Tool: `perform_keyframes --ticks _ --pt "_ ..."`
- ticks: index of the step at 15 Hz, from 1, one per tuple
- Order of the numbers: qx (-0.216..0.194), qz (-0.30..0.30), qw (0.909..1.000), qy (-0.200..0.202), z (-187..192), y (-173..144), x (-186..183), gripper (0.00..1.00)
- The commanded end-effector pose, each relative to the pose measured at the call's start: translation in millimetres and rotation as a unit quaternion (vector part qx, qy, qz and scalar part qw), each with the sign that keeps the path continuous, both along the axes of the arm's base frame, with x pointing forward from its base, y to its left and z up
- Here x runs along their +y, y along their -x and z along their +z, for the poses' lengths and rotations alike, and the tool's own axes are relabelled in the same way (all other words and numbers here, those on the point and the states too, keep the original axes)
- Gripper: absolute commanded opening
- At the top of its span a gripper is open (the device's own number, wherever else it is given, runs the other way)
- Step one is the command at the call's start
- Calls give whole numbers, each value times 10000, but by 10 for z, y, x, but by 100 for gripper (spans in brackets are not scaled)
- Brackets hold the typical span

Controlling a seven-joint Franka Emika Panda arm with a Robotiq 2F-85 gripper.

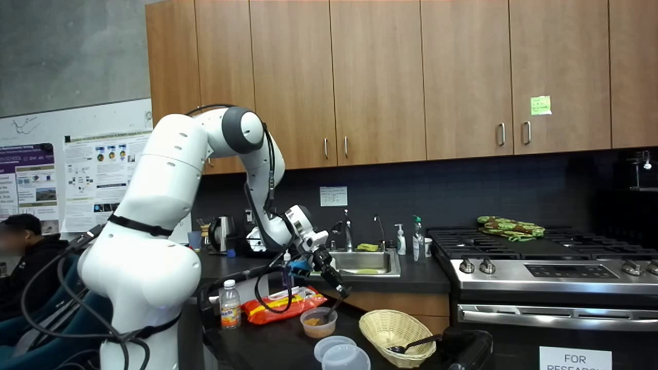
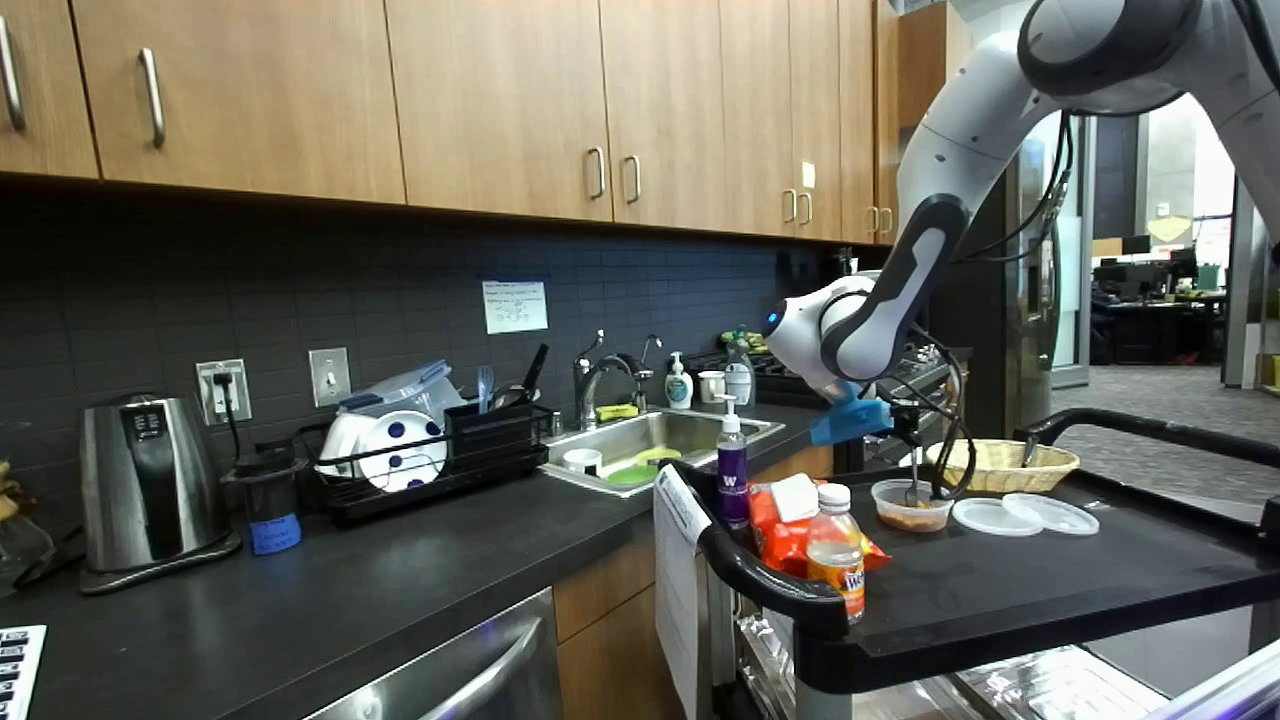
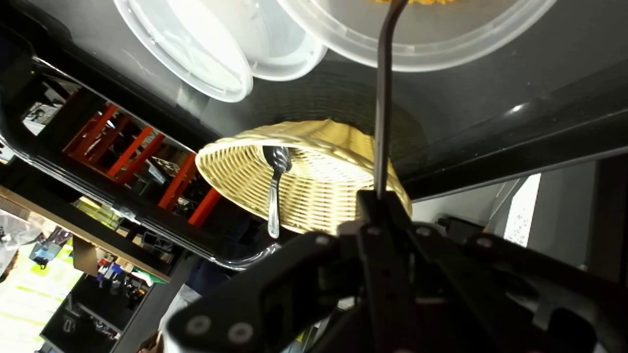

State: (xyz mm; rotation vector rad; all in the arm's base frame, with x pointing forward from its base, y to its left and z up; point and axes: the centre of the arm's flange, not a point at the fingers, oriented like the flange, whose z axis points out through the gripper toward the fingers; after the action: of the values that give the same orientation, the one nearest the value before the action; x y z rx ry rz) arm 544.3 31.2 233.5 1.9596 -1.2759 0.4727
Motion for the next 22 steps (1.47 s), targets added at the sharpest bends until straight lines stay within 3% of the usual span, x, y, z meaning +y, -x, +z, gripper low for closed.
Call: perform_keyframes --ticks 1,3,9,11,13,18,22 --pt "56 8 9999 -163 35 103 85 2" --pt "67 -2 9998 -204 31 98 108 31" --pt "45 -71 9988 -477 105 108 180 71" --pt "74 -63 9965 -829 187 129 230 85" --pt "133 44 9894 -1444 305 158 289 99" --pt "240 569 9616 -2676 674 254 296 100" --pt "487 1310 9289 -3429 962 398 191 100"
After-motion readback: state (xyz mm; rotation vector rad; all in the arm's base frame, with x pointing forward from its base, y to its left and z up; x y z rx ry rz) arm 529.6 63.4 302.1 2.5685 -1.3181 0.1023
